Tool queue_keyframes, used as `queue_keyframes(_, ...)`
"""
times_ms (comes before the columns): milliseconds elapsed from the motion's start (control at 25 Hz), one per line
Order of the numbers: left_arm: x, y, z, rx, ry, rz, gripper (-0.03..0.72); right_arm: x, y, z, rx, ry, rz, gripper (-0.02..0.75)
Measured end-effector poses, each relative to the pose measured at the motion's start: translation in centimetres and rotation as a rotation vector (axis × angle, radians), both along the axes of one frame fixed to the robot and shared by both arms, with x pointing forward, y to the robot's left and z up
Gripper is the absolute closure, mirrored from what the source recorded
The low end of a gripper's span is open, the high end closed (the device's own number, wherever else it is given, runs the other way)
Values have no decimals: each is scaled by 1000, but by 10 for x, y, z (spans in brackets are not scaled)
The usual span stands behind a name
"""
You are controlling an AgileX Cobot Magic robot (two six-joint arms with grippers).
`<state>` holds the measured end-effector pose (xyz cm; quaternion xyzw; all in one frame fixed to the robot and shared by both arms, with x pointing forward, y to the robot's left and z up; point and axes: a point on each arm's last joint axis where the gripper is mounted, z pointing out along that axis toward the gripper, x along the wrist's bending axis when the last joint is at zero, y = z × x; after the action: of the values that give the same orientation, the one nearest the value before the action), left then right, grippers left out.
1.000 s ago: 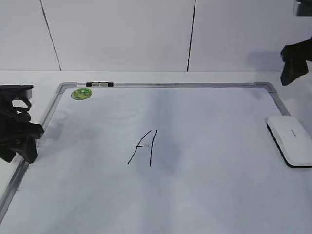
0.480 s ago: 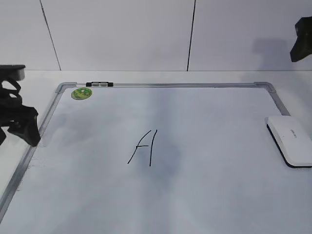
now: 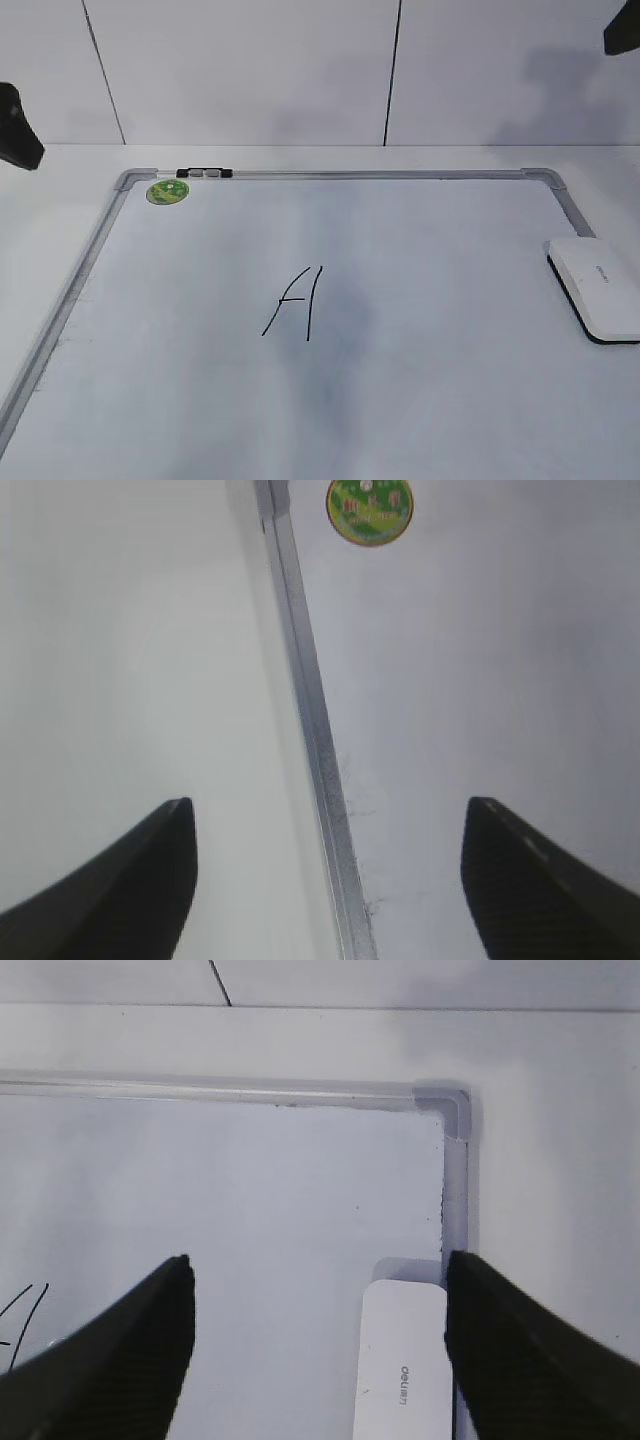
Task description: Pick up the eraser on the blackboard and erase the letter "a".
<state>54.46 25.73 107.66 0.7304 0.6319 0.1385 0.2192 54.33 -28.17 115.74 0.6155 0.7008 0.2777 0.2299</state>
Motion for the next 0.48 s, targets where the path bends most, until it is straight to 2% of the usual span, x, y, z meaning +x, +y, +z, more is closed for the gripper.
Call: queue_keyframes(480, -46, 6, 77, -48, -347, 12, 108, -60, -1, 57, -2, -210, 14, 145)
